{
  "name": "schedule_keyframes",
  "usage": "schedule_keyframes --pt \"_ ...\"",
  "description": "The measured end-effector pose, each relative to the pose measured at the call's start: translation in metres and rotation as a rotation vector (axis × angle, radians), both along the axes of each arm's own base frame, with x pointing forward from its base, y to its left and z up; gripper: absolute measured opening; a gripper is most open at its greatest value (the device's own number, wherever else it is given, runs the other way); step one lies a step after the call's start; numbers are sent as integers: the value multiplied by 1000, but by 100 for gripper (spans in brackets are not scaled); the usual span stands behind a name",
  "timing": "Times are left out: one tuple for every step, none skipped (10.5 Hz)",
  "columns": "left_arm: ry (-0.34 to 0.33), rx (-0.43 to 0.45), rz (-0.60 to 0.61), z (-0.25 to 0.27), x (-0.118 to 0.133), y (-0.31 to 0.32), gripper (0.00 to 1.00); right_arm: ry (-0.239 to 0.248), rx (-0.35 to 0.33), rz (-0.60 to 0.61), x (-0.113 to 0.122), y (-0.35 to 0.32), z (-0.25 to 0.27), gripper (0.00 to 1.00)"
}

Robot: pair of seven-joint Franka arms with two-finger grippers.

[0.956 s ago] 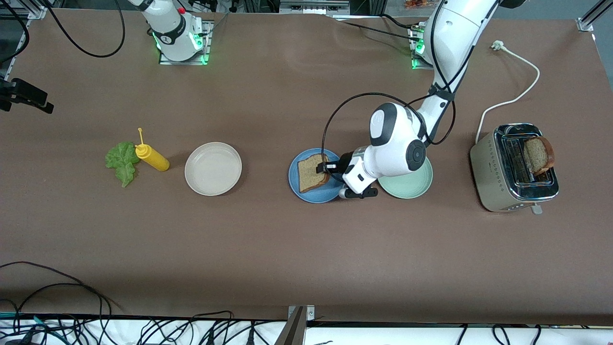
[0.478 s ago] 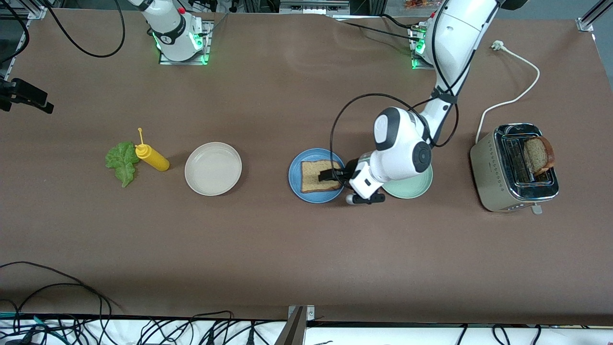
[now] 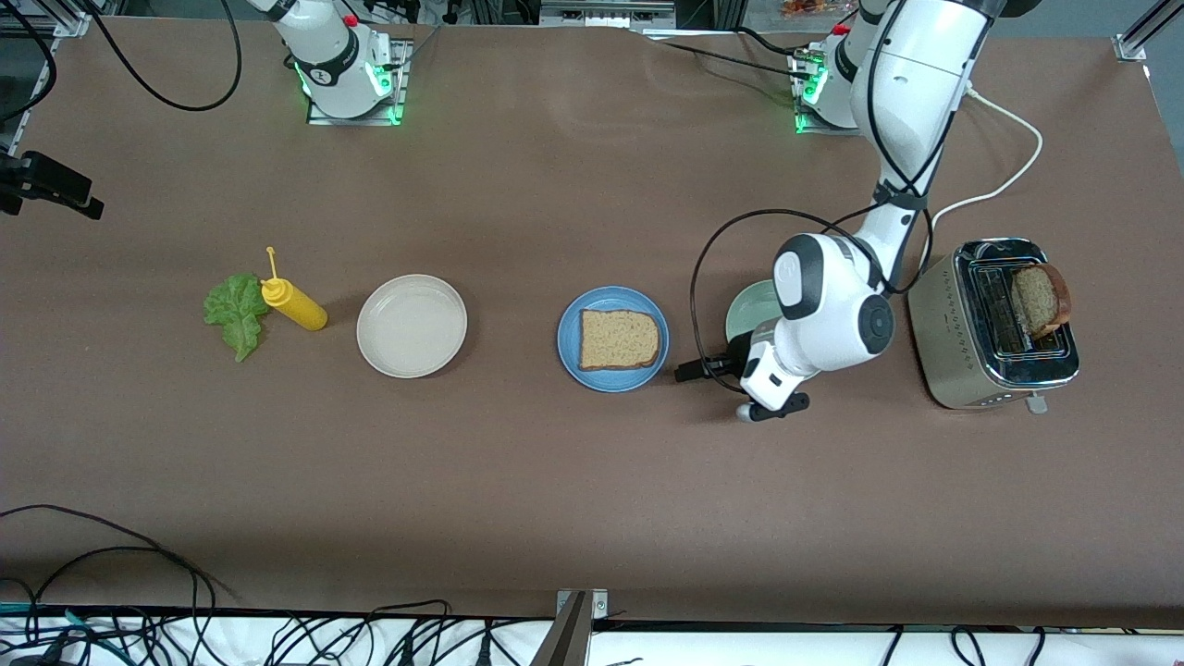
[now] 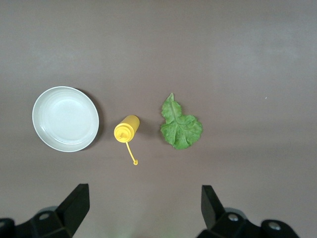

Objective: Make sandwich in blue plate with both arms
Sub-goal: 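Withdraw the left gripper while the right gripper reaches the lettuce leaf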

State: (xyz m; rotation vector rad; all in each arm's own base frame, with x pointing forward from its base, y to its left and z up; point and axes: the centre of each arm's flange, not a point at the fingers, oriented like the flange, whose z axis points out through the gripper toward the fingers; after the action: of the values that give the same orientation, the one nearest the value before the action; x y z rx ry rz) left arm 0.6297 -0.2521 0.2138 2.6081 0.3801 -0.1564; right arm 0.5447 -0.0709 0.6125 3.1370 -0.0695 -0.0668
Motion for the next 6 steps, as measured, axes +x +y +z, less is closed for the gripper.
schedule_keyframes --pt "-9 0 25 8 8 17 100 0 0 0 0 0 0 100" --pt "-16 -9 55 23 18 41 100 1 0 1 0 1 -1 100" --pt "4 -32 80 42 25 72 100 6 0 4 2 2 -3 100" --pt "24 -35 77 64 30 108 100 14 0 11 5 6 -8 100" --pt "4 40 20 87 32 138 100 26 1 22 8 12 -14 100" --pt "-38 159 -55 114 32 160 100 41 1 32 13 17 -23 100"
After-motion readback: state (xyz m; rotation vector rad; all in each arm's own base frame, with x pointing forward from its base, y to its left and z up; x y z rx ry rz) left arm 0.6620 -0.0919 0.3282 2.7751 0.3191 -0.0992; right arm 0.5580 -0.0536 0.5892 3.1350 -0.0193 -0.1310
